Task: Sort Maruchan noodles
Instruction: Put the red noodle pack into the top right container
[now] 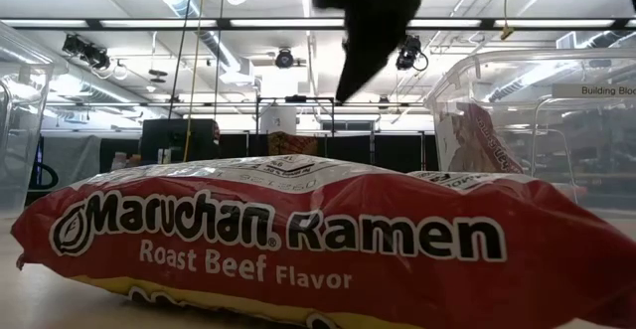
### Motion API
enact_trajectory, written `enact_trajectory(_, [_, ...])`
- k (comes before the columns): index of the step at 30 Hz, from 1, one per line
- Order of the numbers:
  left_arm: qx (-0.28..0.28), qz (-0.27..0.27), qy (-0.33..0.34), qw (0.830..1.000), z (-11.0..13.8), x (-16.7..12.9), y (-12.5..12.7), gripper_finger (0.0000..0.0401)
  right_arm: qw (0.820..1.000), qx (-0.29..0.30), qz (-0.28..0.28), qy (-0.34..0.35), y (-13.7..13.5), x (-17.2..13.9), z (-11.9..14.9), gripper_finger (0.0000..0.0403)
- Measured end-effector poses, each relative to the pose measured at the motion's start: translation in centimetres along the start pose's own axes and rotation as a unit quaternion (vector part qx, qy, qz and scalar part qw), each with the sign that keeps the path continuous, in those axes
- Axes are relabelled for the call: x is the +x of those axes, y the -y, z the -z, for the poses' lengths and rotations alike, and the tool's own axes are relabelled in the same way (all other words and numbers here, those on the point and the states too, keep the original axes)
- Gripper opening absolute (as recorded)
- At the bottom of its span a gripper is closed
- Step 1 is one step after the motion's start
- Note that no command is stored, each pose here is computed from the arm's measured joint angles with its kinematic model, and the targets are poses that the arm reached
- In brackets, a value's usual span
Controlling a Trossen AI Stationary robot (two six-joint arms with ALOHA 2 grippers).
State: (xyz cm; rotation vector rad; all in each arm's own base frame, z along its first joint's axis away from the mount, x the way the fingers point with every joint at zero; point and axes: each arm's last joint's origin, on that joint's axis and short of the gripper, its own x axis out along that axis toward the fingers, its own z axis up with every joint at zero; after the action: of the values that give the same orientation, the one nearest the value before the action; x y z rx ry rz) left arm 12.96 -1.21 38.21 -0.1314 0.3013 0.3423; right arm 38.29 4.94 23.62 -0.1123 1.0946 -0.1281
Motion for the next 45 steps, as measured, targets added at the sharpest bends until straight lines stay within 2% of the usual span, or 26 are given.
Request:
enact_trajectory(4, [-0.024,-0.006,-0.018,1.0,0.7,-1.4,-1.0,0.0041,0.999,-0.017,0.017,-0.039,-1.0,3.1,0.6,0.0207])
enact_trajectory(13, [-0.022,-0.011,-0.035,0.999,1.4,-2.3,-1.7,0.0041,0.994,0.041,0.048,-0.083,-2.4,7.4,1.8,0.0204])
enact_trajectory(20, [-0.019,-0.012,-0.038,0.999,1.4,-2.4,-1.7,0.0041,0.988,0.061,0.111,-0.093,-2.4,9.0,2.4,0.0198])
enact_trajectory(25, [-0.019,-0.012,-0.038,0.999,1.4,-2.3,-1.7,0.0041,0.986,0.081,0.119,-0.082,-2.3,9.1,2.3,0.0152])
enact_trajectory(31, [-0.019,-0.012,-0.037,0.999,1.4,-2.3,-1.7,0.0041,0.983,0.113,0.12,-0.081,-2.1,9.1,2.3,0.0039])
enact_trajectory(33, [-0.013,-0.01,-0.034,0.999,1.3,-2.3,-1.7,0.0041,0.983,0.124,0.111,-0.082,-1.9,8.6,2.0,0.0016])
enact_trajectory(37, [-0.002,0.0,-0.004,1.0,0.7,-2.3,-1.5,0.0041,0.979,0.174,0.094,-0.05,-0.5,5.1,-0.1,0.0025])
enact_trajectory(42, [0.015,0.025,0.048,0.998,-0.4,-2.4,-1.1,0.0041,0.973,0.221,0.069,0.019,2.3,-2.5,-2.9,0.0015])
enact_trajectory(45, [0.009,0.031,0.07,0.997,-0.9,-2.4,-1.0,0.0041,0.962,0.264,0.053,0.048,4.0,-8.0,-2.7,0.0015])
